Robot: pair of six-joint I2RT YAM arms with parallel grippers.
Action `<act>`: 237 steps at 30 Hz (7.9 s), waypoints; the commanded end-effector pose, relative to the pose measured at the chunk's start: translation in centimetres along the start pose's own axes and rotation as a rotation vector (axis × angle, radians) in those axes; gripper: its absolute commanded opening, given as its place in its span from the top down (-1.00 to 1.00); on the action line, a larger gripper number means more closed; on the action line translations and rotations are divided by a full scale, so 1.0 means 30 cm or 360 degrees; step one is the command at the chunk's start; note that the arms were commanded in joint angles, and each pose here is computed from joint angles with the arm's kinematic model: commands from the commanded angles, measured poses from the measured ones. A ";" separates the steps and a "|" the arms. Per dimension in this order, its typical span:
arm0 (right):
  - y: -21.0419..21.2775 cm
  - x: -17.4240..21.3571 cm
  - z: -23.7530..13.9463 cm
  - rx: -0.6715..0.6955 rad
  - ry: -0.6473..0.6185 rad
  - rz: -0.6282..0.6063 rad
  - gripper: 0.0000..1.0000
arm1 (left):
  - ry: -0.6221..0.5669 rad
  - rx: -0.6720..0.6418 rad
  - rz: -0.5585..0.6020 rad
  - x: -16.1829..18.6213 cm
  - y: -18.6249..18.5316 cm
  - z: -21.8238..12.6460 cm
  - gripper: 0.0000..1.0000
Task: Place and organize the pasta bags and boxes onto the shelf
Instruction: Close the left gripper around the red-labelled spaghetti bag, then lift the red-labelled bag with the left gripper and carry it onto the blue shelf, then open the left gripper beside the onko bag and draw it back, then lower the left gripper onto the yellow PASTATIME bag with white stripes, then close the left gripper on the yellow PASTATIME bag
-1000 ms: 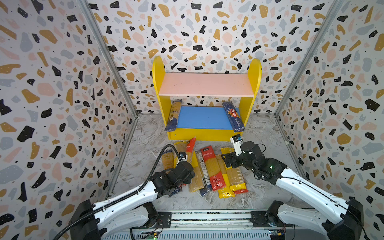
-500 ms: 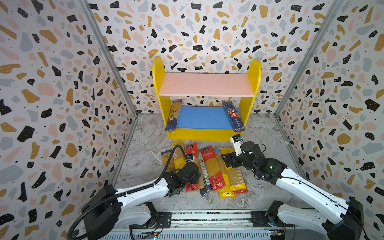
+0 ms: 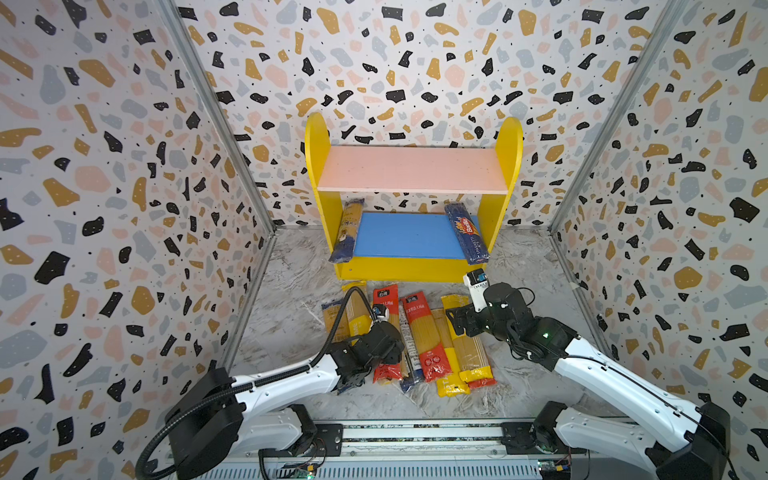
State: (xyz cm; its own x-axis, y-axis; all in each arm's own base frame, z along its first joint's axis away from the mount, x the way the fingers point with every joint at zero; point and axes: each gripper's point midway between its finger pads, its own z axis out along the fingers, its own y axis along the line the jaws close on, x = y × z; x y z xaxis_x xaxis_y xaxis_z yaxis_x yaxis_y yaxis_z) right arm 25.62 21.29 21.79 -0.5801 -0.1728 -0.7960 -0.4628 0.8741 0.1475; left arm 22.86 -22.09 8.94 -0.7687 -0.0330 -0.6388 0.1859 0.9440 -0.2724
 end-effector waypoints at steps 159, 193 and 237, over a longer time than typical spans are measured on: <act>-0.076 -0.372 -0.202 -0.0110 -0.0313 0.0044 -0.98 | -0.0498 -0.0278 0.0124 -0.998 0.129 0.021 -0.52; 0.131 -0.152 -0.163 -0.0183 -0.0226 0.0065 -0.98 | -0.0025 -0.0250 -0.0264 -0.004 0.324 0.018 -0.58; 0.090 -0.102 -0.172 -0.0120 -0.0231 0.0005 -0.98 | 0.0274 -0.0474 -0.0142 0.214 0.404 0.139 0.62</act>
State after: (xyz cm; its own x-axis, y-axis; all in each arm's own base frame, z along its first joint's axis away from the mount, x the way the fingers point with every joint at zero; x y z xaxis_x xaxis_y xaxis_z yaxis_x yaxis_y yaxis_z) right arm 22.60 21.94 26.77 -0.5023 -0.1052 -0.8583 -0.5104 0.8373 0.1961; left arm 27.18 -14.75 1.94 -0.7645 -0.1912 -0.6156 -0.0737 0.9747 -0.2112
